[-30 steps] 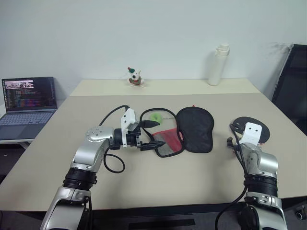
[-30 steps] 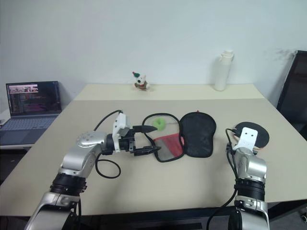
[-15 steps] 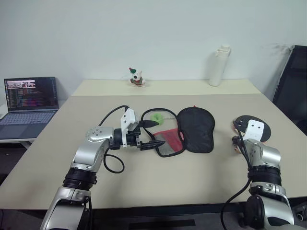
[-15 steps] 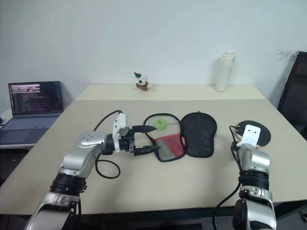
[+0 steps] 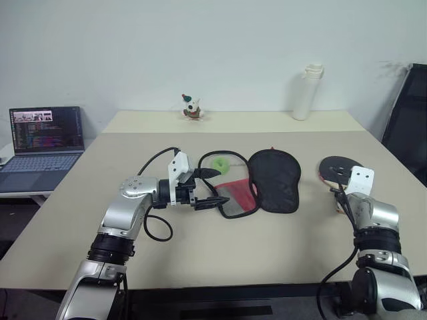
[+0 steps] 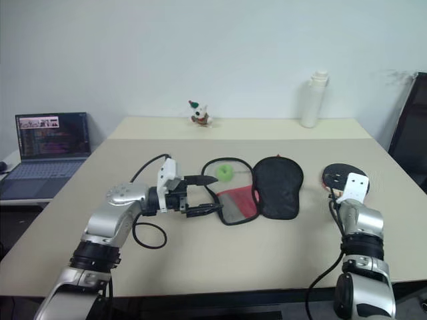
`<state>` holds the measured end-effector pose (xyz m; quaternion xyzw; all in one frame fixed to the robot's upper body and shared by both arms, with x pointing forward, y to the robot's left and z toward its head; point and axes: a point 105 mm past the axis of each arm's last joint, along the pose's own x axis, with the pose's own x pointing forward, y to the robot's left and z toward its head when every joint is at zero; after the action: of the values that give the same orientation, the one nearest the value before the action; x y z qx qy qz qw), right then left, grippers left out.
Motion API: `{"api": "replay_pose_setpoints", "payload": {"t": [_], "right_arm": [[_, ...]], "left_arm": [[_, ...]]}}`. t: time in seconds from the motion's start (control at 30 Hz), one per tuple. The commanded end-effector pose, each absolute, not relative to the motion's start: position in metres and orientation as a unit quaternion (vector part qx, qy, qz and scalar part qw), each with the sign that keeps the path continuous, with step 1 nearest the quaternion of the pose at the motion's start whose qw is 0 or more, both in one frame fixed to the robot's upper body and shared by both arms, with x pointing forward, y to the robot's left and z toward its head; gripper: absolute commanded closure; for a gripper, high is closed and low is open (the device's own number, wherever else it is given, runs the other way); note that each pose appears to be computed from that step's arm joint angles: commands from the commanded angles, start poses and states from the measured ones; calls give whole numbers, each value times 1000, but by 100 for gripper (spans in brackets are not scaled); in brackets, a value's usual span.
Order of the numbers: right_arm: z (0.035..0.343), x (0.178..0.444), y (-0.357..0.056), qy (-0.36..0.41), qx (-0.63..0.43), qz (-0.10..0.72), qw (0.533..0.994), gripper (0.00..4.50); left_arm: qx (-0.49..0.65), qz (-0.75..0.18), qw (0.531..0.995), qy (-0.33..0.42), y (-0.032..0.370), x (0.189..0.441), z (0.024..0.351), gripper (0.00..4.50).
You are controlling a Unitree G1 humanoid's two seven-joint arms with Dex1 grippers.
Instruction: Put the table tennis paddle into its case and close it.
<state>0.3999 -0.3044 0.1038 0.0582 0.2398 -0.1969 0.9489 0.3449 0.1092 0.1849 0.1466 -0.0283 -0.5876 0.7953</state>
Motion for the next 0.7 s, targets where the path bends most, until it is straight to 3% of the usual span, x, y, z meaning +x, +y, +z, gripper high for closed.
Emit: {"api": "replay_pose_setpoints", "payload": {"t": [0.03, 0.27, 0.37, 0.5, 0.7], "right_arm": [[120, 397, -299, 235, 25, -128, 963, 341], [115, 366, -290, 288, -17, -33, 957, 341], [111, 339, -279, 314, -27, 17, 949, 341], [104, 315, -285, 337, -35, 21, 941, 341], [93, 306, -286, 351, -29, 32, 935, 341]], "left_arm": [[160, -590, 790, -46, 108, 341, 195, 0], [157, -600, 783, -44, 105, 338, 193, 0], [156, -611, 775, -42, 101, 335, 192, 0], [157, -615, 772, -41, 100, 334, 192, 0], [159, -619, 768, -39, 97, 334, 191, 0]]}}
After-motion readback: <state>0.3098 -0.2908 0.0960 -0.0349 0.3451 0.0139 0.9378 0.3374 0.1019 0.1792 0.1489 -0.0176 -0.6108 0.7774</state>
